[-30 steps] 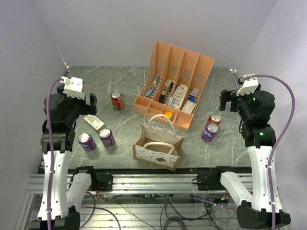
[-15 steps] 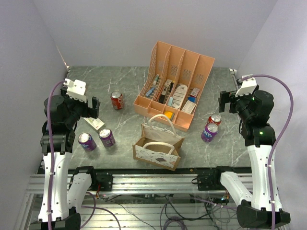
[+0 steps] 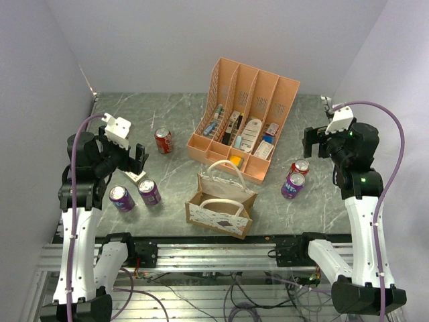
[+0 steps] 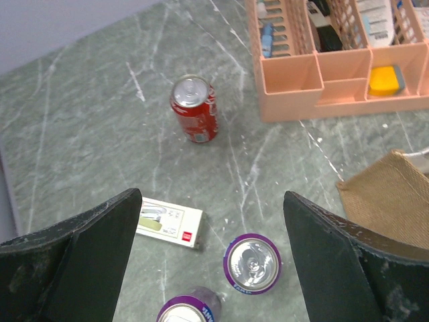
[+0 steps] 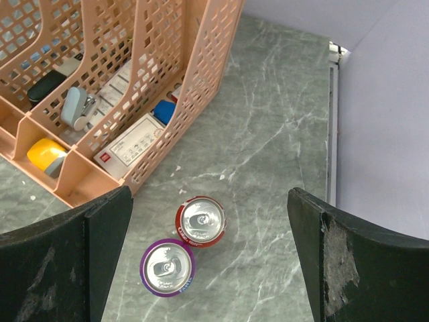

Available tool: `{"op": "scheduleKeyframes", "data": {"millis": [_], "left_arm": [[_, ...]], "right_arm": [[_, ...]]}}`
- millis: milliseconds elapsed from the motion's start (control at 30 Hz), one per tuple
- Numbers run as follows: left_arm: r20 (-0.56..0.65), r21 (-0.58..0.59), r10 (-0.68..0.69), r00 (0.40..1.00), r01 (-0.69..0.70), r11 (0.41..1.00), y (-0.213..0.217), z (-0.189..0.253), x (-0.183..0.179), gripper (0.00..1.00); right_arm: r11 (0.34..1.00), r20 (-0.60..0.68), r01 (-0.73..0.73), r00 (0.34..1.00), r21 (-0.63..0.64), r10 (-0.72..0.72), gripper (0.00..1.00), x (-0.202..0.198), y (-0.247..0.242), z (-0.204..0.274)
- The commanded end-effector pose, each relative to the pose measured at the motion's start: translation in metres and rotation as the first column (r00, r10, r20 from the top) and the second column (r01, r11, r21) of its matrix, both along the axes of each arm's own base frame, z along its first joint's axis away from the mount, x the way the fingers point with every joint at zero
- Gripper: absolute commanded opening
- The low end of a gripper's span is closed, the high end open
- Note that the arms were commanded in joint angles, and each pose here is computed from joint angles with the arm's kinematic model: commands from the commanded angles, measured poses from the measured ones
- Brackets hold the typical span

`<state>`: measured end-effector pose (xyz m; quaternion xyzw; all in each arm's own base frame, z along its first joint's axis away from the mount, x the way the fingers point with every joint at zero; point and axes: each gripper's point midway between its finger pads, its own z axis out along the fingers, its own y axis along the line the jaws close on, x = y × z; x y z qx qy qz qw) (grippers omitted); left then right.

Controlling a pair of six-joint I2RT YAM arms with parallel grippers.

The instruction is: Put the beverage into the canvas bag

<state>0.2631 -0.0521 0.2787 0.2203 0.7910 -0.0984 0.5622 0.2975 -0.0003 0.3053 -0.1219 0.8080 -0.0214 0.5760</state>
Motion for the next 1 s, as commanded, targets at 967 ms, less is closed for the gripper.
{"op": "scheduleKeyframes", "data": {"millis": [967], "left_arm": [[-0.482, -0.329, -0.424, 0.767, 0.290, 0.899, -0.183, -0.086, -0.041, 1.00]], "right_arm": [[0.998, -0.082, -0.011, 0.997, -0.066, 0.005, 1.00, -0.008, -0.007, -0.006]]}}
